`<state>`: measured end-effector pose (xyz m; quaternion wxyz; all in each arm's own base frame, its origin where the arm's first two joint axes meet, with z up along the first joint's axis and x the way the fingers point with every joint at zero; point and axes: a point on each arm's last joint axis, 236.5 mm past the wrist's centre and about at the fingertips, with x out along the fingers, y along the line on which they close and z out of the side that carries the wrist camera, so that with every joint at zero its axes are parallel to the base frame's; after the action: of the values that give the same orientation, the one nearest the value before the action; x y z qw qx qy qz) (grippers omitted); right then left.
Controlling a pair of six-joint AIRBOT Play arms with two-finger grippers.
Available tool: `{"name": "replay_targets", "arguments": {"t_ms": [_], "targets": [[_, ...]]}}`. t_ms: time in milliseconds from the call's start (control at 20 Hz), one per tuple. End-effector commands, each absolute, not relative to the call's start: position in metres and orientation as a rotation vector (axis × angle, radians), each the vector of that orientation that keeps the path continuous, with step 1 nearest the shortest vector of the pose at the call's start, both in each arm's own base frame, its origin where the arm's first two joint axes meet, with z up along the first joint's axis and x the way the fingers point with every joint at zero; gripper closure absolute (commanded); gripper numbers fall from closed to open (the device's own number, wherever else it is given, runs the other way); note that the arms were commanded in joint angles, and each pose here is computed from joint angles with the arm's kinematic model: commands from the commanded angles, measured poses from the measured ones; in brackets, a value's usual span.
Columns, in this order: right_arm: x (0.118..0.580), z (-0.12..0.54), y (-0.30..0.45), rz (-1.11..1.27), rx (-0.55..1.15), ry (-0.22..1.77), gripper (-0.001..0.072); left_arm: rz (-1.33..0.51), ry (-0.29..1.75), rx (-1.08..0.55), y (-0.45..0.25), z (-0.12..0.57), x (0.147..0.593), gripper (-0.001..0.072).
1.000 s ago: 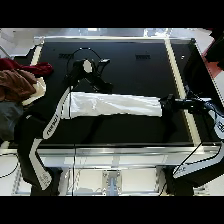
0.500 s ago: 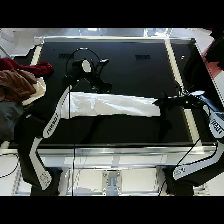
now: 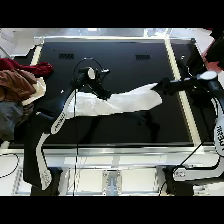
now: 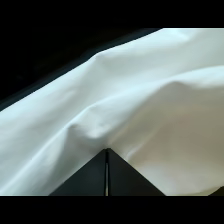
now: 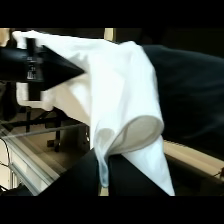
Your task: Fold the shirts.
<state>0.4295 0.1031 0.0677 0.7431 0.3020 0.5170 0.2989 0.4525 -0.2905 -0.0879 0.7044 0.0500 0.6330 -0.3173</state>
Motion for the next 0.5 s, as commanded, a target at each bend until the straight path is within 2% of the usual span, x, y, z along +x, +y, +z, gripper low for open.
{"name": "replay_targets", "arguments": {"t_ms": [0, 250, 450], "targets": [[0.443, 0.117, 0.156, 0.722, 0.584, 1.042, 0.0699, -0.729, 1.419, 0.115, -0.298, -0.094, 0.447, 0.0697], [0.460, 0.167, 0.236, 0.795, 0.528, 0.887, 0.0701, -0.772, 1.403, 0.054, -0.308, -0.073, 0.443, 0.0697], [0.458, 0.157, 0.288, 0.825, 0.556, 0.913, 0.0701, -0.666, 1.265, 0.111, -0.256, -0.008, 0.474, 0.0697]]}}
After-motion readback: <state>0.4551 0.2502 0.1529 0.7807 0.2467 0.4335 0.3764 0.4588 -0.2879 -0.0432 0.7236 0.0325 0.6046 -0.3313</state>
